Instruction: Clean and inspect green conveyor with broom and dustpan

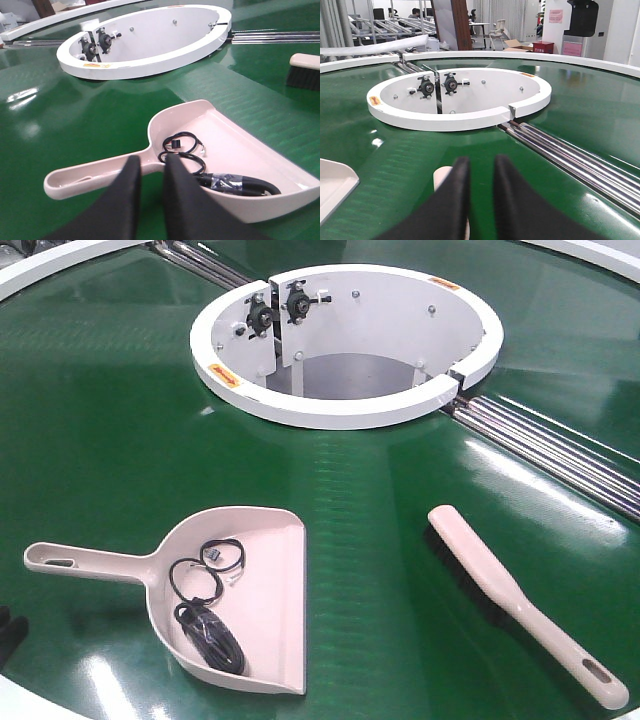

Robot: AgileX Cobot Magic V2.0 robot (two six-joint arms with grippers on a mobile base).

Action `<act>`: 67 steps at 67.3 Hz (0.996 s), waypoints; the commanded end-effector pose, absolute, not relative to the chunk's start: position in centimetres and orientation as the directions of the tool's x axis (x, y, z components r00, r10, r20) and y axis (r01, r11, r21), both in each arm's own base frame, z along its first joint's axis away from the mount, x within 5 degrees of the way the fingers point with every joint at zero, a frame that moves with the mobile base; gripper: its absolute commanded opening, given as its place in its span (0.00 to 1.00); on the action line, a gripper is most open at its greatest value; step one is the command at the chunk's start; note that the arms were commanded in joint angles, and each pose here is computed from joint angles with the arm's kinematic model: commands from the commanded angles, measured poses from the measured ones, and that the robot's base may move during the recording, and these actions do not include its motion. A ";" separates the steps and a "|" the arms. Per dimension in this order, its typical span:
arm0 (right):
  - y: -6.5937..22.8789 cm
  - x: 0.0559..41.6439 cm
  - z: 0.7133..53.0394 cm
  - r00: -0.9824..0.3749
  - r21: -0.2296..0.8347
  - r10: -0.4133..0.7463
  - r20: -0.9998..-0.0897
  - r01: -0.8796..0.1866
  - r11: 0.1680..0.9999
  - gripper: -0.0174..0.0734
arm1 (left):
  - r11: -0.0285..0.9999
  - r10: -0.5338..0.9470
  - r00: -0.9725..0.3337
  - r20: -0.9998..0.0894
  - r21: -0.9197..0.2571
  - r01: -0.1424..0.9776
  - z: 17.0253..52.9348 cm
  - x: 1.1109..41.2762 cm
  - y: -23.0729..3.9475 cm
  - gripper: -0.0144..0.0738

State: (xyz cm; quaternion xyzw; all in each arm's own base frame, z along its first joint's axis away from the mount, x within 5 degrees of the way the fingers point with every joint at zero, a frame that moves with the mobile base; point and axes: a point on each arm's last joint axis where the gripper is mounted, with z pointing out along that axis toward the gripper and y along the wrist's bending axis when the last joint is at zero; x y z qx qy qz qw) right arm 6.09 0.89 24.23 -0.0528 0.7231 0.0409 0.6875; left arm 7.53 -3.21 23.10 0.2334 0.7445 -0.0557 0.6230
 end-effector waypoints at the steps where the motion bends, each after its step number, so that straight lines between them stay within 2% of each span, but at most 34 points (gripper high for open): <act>1: 0.8 6.1 25.7 0.036 -0.013 -0.009 -0.999 -0.116 0.993 0.18 | 0.903 0.246 -0.048 -0.968 0.212 0.373 24.8 7.8 -3.0 0.15; 47: 0.8 6.1 25.7 0.036 -0.011 -0.007 -0.999 -0.116 0.993 0.18 | 0.913 0.240 -0.031 -0.970 0.214 0.347 24.6 7.8 -2.8 0.15; 52: 0.8 6.1 25.7 0.036 -0.011 -0.007 -0.999 -0.116 0.993 0.18 | 0.914 0.260 -0.008 -0.965 0.244 0.324 24.2 7.7 -2.6 0.15; 61: 0.8 6.1 25.7 0.036 -0.011 -0.007 -0.999 -0.116 0.993 0.18 | 0.950 0.169 0.050 -0.984 0.176 0.256 23.8 7.4 -2.0 0.15; 67: 0.8 6.1 25.7 0.036 -0.011 -0.007 -0.999 -0.116 0.993 0.18 | 0.974 0.074 0.081 -0.994 0.089 0.206 22.5 7.2 -1.5 0.15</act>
